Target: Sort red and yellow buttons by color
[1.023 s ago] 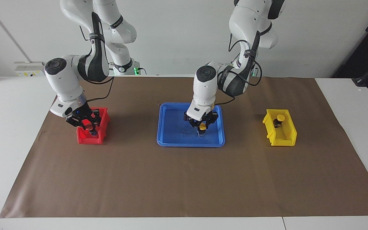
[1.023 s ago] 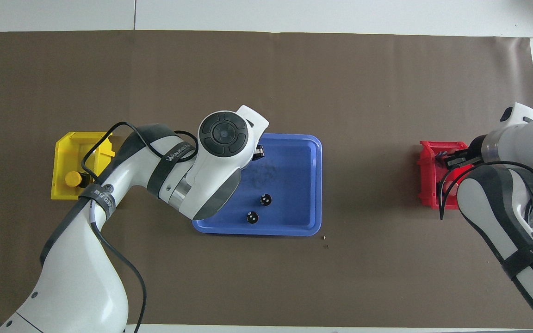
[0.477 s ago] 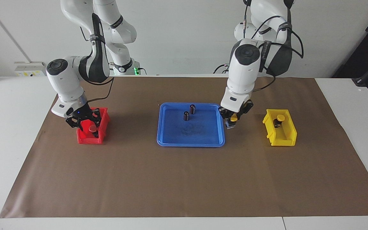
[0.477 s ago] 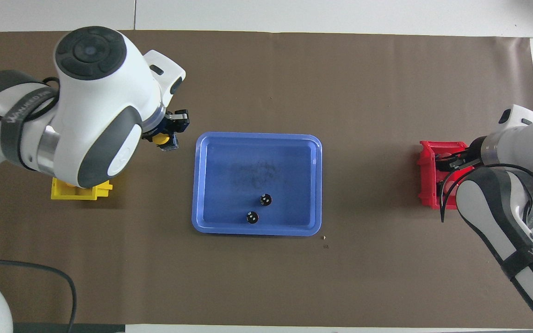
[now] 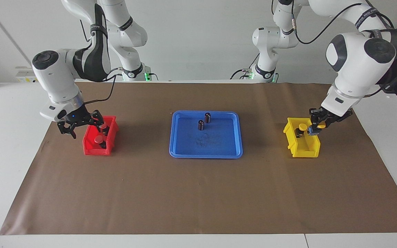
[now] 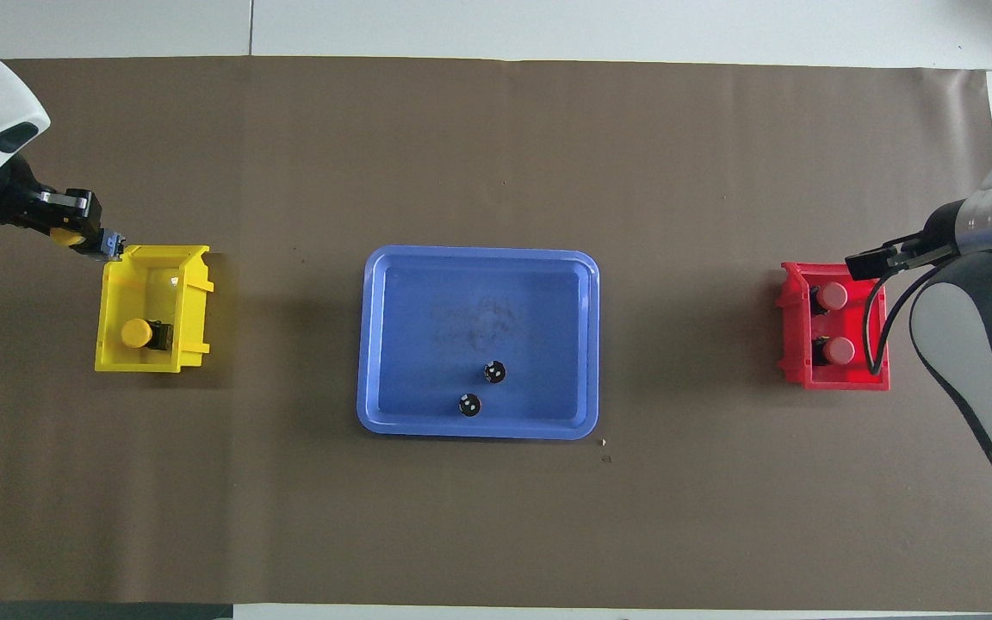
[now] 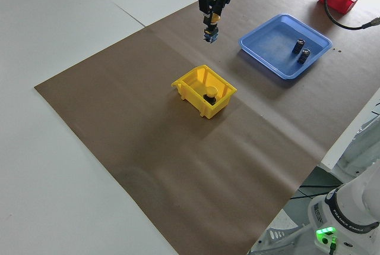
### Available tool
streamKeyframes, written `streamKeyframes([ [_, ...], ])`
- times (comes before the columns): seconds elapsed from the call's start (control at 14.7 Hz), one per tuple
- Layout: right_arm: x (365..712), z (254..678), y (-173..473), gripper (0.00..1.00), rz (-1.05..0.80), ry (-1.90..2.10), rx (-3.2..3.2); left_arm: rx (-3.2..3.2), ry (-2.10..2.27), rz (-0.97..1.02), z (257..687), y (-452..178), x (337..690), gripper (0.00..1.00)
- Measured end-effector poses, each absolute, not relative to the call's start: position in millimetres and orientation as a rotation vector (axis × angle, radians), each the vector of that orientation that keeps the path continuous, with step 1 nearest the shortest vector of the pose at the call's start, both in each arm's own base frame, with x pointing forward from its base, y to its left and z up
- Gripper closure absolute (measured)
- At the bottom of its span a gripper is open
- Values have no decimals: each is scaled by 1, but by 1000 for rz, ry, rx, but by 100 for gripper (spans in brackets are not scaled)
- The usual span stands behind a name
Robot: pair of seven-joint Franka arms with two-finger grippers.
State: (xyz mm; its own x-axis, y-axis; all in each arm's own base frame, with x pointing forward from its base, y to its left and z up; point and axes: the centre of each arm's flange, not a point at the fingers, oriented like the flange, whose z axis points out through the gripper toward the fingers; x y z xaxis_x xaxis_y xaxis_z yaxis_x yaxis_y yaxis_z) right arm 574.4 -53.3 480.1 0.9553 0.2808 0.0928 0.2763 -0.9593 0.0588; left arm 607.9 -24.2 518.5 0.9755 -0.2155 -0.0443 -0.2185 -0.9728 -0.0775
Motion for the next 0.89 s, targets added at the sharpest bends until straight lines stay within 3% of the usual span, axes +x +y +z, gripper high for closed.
streamKeyframes([
  [0.55, 558, 607, -67, 0, -11, 58, 3117, -3041, 382, 4, 460, -17, 598, 59],
  [0.89, 546, 598, -104, 0, -80, -87, 3122, -3052, 321, -10, 412, -17, 587, 59],
])
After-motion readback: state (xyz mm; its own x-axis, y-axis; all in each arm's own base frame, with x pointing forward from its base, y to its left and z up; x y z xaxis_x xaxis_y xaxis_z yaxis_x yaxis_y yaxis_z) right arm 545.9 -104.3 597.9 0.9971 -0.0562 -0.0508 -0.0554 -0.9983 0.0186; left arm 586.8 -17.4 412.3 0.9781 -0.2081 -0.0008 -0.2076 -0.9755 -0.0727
